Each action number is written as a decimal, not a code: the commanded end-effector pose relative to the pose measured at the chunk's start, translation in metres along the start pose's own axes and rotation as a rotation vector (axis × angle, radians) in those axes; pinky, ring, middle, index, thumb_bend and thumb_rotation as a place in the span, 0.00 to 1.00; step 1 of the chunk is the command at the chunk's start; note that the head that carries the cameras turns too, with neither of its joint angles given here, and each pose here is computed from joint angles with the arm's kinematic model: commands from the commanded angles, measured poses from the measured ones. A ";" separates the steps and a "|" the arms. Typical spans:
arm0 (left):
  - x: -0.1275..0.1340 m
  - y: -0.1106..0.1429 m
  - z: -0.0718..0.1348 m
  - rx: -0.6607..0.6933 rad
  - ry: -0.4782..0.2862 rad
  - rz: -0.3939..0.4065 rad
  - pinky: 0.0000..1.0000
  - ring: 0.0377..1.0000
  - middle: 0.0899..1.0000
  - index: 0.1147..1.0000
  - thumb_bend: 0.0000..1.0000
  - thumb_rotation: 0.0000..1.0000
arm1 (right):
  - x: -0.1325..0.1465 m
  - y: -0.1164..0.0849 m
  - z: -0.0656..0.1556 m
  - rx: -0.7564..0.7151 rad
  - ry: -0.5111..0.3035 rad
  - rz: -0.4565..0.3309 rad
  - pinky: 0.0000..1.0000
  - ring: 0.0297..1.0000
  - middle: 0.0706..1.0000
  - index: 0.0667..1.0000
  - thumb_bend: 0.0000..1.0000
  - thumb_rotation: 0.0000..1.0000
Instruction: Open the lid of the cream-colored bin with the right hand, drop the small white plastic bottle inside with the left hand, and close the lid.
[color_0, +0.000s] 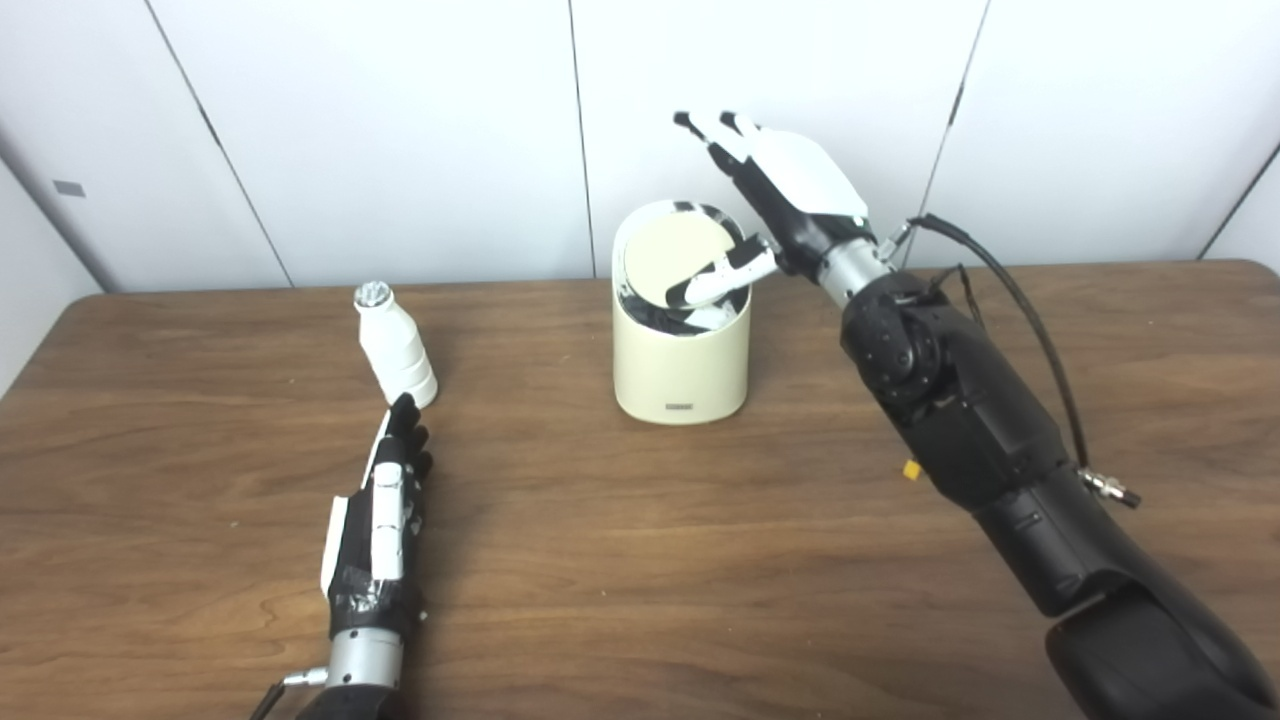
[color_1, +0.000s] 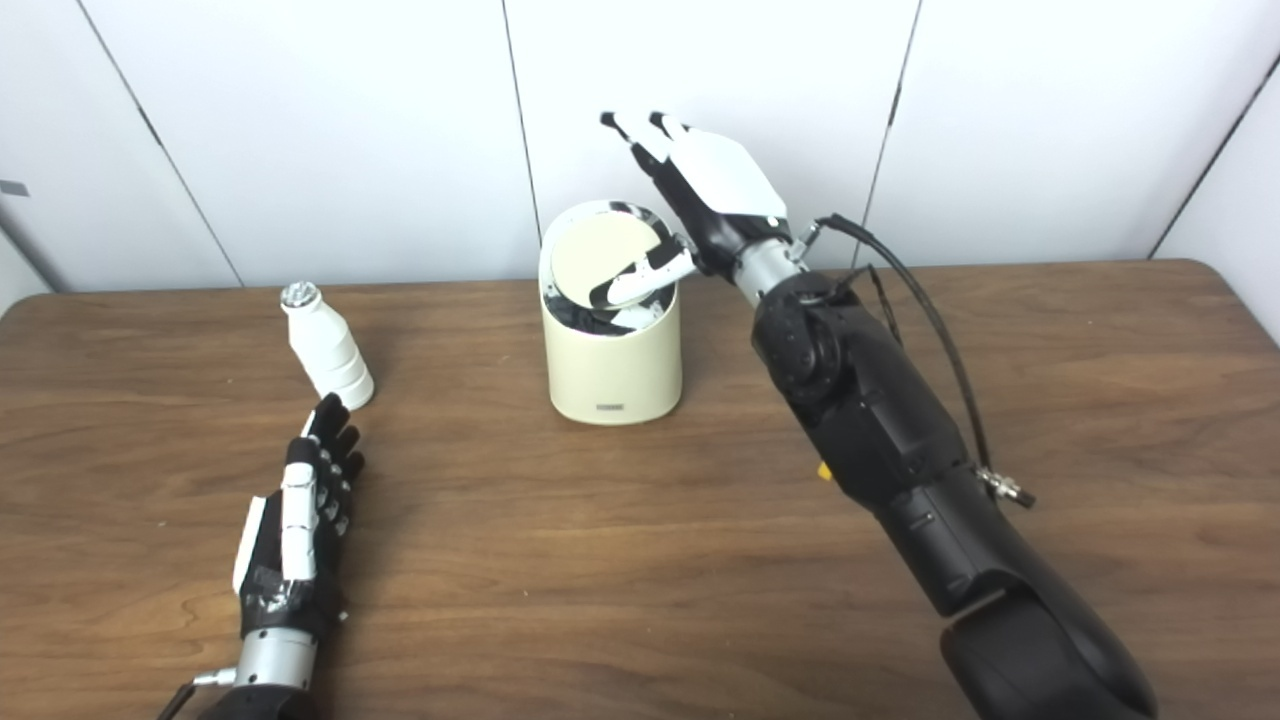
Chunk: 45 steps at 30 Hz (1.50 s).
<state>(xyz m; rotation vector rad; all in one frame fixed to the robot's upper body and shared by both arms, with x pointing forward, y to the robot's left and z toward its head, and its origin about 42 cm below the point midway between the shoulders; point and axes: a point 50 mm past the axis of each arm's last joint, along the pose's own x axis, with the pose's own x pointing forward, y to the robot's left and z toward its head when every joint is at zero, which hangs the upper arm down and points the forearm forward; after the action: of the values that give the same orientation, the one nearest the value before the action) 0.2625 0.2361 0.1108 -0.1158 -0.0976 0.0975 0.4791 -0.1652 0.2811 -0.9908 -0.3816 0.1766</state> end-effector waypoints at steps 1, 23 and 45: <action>-0.010 0.000 -0.007 0.001 0.025 -0.002 1.00 1.00 1.00 1.00 0.56 0.95 | 0.005 -0.021 0.005 0.076 0.020 -0.053 0.97 0.97 0.94 0.94 0.89 0.38; -0.009 0.004 -0.008 -0.002 0.030 0.002 1.00 1.00 1.00 0.99 0.51 0.93 | -0.118 -0.029 -0.037 0.966 0.182 -0.099 1.00 0.97 0.97 0.94 0.70 0.68; -0.004 0.012 -0.003 0.022 0.013 0.003 1.00 1.00 1.00 0.99 0.54 0.94 | -0.242 0.047 -0.067 0.847 0.211 -0.267 1.00 1.00 1.00 0.98 0.62 0.96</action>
<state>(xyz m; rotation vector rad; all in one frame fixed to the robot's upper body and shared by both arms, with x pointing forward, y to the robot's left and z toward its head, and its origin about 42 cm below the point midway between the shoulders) 0.2612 0.2433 0.1117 -0.1068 -0.0977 0.1002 0.2776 -0.2687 0.1399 -0.1143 -0.1046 0.0014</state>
